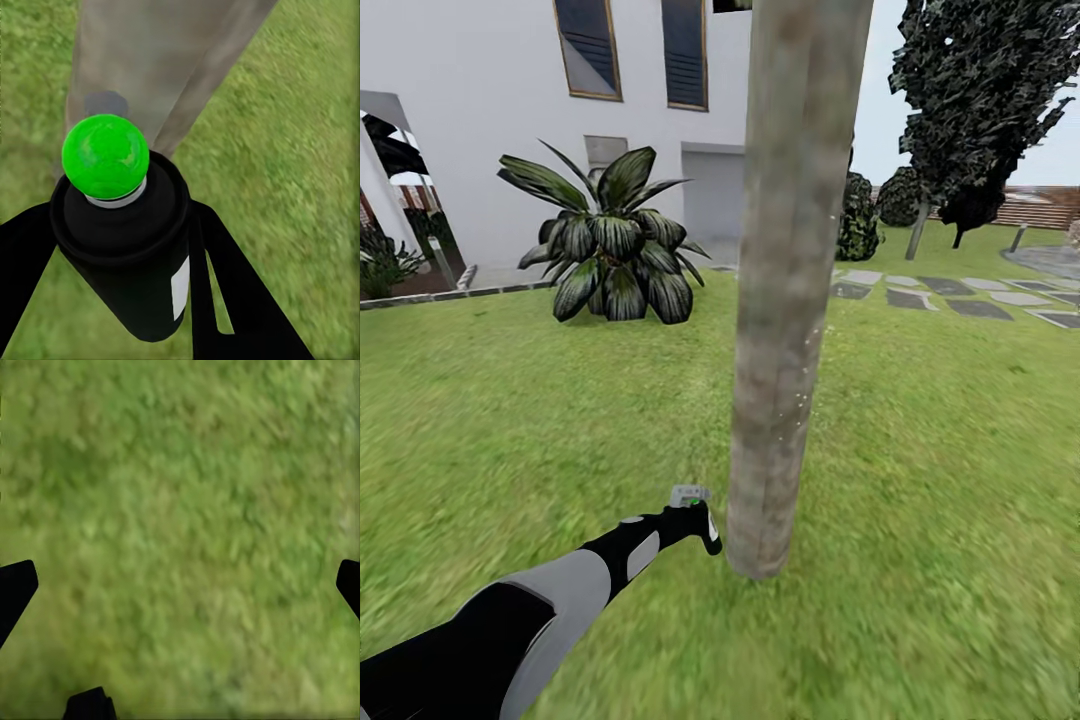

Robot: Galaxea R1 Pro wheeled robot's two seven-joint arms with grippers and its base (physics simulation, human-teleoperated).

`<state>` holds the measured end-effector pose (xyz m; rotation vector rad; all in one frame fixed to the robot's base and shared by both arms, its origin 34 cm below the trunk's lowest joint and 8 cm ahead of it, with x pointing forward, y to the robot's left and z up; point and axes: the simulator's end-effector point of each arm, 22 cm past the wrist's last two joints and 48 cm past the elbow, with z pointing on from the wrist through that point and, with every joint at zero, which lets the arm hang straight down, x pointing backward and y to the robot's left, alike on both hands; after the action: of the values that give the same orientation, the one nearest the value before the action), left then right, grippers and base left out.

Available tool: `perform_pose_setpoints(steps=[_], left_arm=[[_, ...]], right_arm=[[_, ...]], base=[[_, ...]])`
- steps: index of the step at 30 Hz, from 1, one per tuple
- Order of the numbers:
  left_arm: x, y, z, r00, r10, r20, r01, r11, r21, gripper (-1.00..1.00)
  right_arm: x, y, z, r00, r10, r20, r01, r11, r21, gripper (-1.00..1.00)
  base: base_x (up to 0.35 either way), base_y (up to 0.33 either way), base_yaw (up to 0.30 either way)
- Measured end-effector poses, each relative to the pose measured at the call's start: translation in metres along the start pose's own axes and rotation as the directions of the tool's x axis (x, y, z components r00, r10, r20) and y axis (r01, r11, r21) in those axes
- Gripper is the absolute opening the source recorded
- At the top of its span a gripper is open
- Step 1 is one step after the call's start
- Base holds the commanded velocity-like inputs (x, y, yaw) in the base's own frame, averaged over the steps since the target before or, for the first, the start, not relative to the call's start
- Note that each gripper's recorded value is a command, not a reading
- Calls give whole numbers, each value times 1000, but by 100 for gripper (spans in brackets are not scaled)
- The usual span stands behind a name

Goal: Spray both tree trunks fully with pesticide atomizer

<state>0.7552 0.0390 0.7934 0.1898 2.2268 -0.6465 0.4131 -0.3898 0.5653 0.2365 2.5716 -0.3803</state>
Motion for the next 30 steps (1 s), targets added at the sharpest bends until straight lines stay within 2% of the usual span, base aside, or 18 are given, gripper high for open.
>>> perform_pose_setpoints(steps=[5,14,16,18,19,21,25,27,30], left_arm=[[0,0,0,1000,0,-1,0,1000,1,-100],[0,0,0,1000,2,0,-2,1000,1,-100],[-7,-5,1,1000,28,8,-28,1000,11,-100],[-36,-22,2,996,75,40,-76,996,45,-100],[-49,-34,2,995,92,32,-94,993,65,-100],[-70,-61,-3,993,110,-37,-105,988,109,-100],[-96,-86,-13,989,143,-50,-134,980,144,-100],[-109,-102,-23,985,153,-77,-139,976,166,-100],[-122,-113,-31,983,166,-79,-150,973,177,-100]], right_arm=[[0,0,0,1000,0,-1,0,1000,0,100],[0,0,0,1000,0,0,0,1000,0,100],[0,0,0,1000,0,0,0,1000,0,100],[0,0,0,1000,0,0,0,1000,-1,100],[0,1,0,1000,0,0,0,1000,-1,100],[0,2,0,1000,1,-1,-1,1000,-3,100],[1,4,-1,1000,1,-1,-1,1000,-5,100],[1,4,-1,1000,2,-1,-2,1000,-5,100],[1,5,-1,1000,2,-1,-2,1000,-6,100]], base=[[0,254,-59],[0,32,-220],[0,1,-43],[0,1,-18],[0,0,-9],[0,0,-4],[0,0,-1],[0,0,0],[0,0,0]])
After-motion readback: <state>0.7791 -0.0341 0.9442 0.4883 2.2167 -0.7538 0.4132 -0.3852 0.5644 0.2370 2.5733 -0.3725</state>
